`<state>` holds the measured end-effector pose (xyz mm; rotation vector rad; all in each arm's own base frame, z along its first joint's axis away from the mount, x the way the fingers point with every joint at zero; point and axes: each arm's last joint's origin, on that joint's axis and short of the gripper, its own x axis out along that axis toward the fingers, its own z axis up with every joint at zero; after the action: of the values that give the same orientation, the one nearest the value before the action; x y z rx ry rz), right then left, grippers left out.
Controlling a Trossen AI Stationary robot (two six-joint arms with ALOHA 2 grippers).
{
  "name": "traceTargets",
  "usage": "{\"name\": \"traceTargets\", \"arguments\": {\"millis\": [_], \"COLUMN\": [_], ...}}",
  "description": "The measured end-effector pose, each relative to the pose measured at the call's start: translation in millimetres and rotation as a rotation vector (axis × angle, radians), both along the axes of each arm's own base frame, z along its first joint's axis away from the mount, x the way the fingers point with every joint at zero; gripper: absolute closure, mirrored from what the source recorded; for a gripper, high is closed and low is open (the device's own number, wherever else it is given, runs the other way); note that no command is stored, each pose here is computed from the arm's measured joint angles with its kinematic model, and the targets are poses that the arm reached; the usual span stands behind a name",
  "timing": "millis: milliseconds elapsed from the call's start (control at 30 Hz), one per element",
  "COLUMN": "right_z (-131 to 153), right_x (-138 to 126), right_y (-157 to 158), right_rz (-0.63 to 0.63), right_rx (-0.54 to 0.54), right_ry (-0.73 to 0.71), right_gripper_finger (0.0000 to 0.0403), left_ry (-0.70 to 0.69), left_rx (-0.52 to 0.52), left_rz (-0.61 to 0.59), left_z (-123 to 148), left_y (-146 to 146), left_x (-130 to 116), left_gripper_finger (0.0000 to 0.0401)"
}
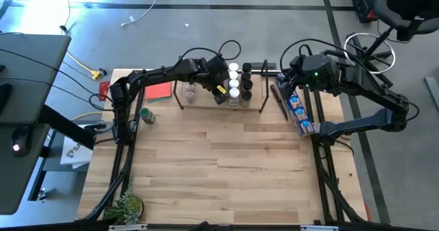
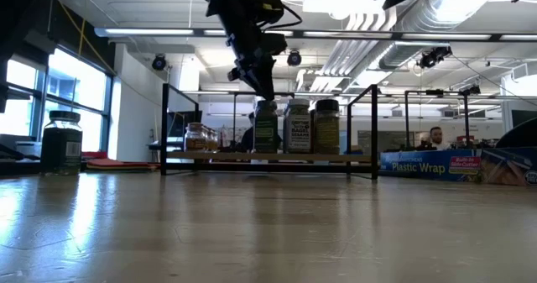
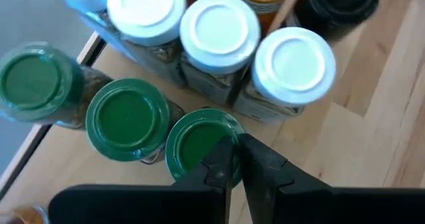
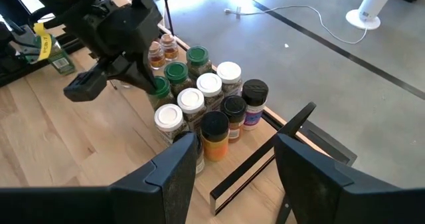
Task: Shelf spices
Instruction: Put the bottom green seasoning bottle on the shelf aligned with the other green seasoning bottles
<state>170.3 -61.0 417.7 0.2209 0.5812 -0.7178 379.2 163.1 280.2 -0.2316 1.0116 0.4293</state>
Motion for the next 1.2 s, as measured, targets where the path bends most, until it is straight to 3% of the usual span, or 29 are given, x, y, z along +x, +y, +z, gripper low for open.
{"name": "traceTargets", "arguments": {"millis": [500, 700, 833, 933, 1033, 1200], "right_z": [-0.1, -0.5, -0.6, -0.6, -0.5, -0.6], "right_x": [0.0, -0.3, -0.4, -0.4, -0.5, -0.4], "right_y": [0.1, 0.2, 0.2, 0.2, 0.2, 0.2], "right_rz": [0.017, 0.017, 0.026, 0.026, 0.028, 0.028], "right_rx": [-0.013, -0.012, -0.021, -0.021, -0.023, -0.023], "right_ry": [0.014, 0.02, 0.03, 0.03, 0.031, 0.031], "right_gripper_finger": [0.0206, 0.0206, 0.0206, 0.0206, 0.0206, 0.0206], "left_ry": [-0.081, -0.125, -0.156, -0.171, -0.129, -0.07], "left_rx": [-0.034, -0.016, 0.013, -0.065, -0.163, -0.138], "left_rz": [0.154, 0.167, 0.082, -0.107, -0.22, -0.215], "left_z": [4.6, 25.0, 46.5, 48.5, 31.7, -1.7], "left_y": [3.0, 5.0, 2.0, -4.1, -13.2, -22.6], "left_x": [1.7, -6.7, -11.9, -13.1, -11.0, -5.8], "left_gripper_finger": [0.0387, 0.0387, 0.0386, 0.0387, 0.039, 0.04]}}
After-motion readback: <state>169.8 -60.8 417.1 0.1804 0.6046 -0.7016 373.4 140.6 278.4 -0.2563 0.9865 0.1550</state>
